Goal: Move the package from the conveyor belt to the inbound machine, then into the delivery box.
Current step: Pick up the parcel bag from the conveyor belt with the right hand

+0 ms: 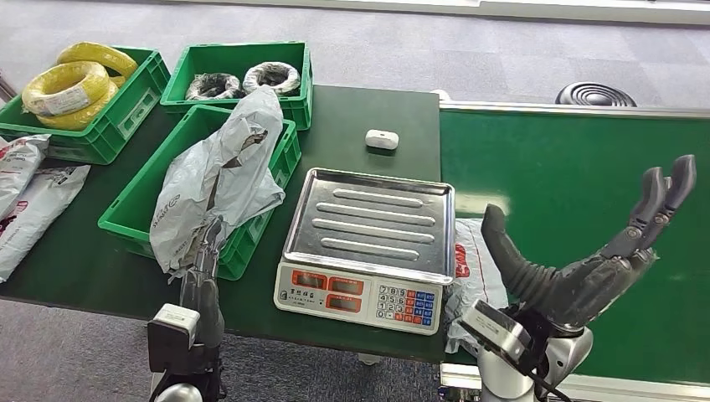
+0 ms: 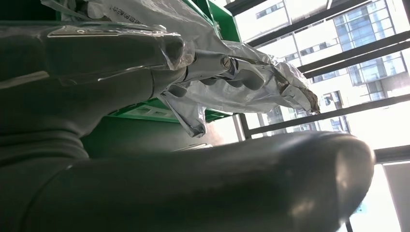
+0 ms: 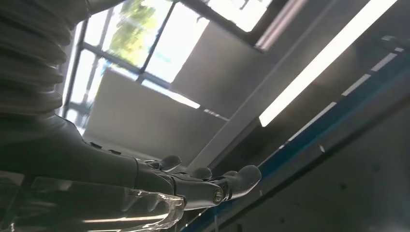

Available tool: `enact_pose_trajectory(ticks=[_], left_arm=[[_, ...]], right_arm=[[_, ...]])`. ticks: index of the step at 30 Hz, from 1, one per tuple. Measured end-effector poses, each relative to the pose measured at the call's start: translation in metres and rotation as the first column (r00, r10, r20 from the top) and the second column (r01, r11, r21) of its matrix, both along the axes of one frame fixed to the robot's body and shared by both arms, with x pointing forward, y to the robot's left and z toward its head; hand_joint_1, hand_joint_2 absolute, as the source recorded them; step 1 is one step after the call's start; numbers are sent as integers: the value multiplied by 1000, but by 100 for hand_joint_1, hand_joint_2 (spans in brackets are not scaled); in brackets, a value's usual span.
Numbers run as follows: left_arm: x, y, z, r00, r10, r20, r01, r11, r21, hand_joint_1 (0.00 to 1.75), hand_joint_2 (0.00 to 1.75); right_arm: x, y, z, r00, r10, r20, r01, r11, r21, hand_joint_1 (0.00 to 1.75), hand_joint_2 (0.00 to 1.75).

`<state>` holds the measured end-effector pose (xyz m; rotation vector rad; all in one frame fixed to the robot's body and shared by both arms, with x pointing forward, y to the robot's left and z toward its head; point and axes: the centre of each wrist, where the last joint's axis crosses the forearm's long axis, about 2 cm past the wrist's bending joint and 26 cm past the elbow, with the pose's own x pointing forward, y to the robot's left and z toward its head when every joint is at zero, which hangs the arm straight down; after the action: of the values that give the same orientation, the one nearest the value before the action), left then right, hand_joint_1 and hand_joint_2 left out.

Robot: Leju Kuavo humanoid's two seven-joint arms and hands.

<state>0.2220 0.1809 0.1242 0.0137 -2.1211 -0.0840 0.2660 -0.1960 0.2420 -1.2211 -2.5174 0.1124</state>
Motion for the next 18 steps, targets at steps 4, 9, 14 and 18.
enact_pose_trajectory(ticks=[4,9,14,18], left_arm=[[-7,3,1,1000,13,-6,-13,1000,5,0,0],[-11,7,2,1000,13,-15,-13,1000,10,0,0],[-8,8,4,1000,6,-10,-6,1000,14,0,0],[-7,9,5,1000,8,-9,-8,1000,14,0,0]], right_arm=[[7,-21,-20,856,-400,-328,375,917,-139,0,175],[24,-56,-55,559,-541,-628,574,799,-177,0,175],[48,-71,-82,450,-576,-682,539,785,-307,0,175],[57,-80,-96,388,-590,-708,522,774,-358,0,175]])
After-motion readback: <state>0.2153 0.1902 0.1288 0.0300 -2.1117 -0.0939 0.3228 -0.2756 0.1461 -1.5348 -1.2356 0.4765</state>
